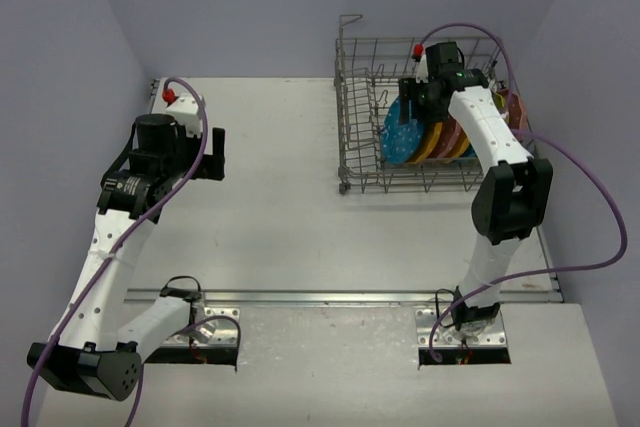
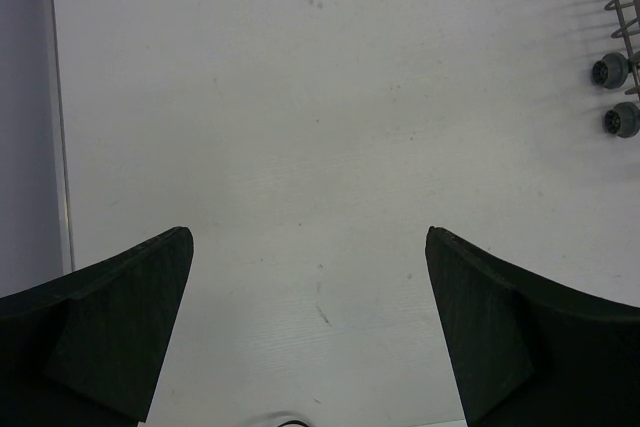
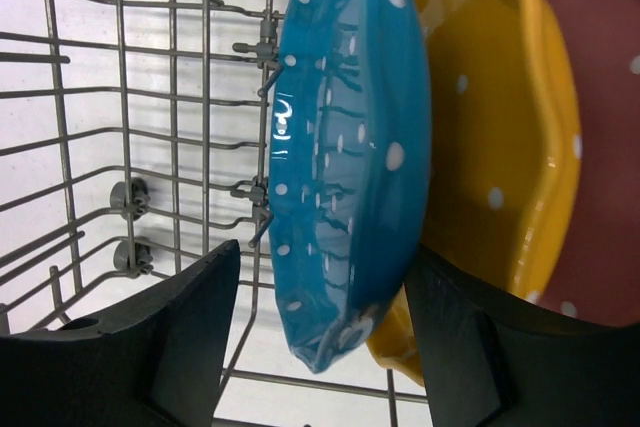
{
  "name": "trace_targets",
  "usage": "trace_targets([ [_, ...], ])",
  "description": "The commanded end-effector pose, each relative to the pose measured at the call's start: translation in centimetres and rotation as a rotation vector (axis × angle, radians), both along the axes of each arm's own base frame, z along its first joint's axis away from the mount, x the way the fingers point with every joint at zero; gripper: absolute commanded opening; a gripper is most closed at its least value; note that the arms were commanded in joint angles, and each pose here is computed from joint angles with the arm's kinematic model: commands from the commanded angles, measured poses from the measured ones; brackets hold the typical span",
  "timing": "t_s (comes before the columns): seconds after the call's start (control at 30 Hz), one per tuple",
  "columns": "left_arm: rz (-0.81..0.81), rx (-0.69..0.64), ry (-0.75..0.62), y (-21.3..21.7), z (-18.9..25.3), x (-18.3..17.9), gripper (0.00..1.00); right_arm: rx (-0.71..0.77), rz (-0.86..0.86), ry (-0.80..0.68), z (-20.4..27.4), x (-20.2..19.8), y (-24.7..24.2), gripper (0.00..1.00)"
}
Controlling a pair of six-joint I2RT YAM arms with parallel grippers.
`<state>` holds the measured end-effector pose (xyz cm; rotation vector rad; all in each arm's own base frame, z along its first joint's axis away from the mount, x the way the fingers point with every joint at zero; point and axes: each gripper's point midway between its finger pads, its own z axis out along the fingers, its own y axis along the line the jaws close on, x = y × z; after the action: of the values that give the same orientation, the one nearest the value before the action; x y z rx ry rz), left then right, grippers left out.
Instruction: Unload the plates from the dish rack
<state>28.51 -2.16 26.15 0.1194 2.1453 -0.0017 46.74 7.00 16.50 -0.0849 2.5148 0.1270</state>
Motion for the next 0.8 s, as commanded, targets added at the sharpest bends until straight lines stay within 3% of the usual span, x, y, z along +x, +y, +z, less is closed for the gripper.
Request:
trace_targets([
  [0.0,0.002,-0.019,-0.074,-0.2,1.8,1.0,1.00,0.019,-0.012,-0.010,0.1,0.8,0.7,0.66],
  [0.23,0.002,-0.019,-0.079,-0.2,1.7,1.1,1.00,0.119,0.022,0.035,-0.8,0.3,2.7,0.57],
  [0.37,0.004,-0.020,-0.083,-0.2,1.7,0.9,1.00,0.123,0.020,0.025,-0.2,0.1,2.7,0.33],
  [0.47,0.006,-0.018,-0.083,-0.1,1.7,0.9,1.00,0.131,0.023,-0.006,1.1,-0.1,2.7,0.18],
  [0.5,0.006,-0.018,-0.085,-0.1,1.7,0.9,1.00,0.135,0.026,-0.017,1.6,-0.1,2.8,0.18],
  [0.57,0.008,-0.017,-0.084,-0.1,1.7,0.8,1.00,0.148,0.031,-0.050,3.2,-0.3,2.9,0.02],
  [0.77,0.025,-0.017,-0.086,0.1,1.6,0.9,1.00,0.160,0.044,-0.194,9.2,-0.8,2.8,0.00],
])
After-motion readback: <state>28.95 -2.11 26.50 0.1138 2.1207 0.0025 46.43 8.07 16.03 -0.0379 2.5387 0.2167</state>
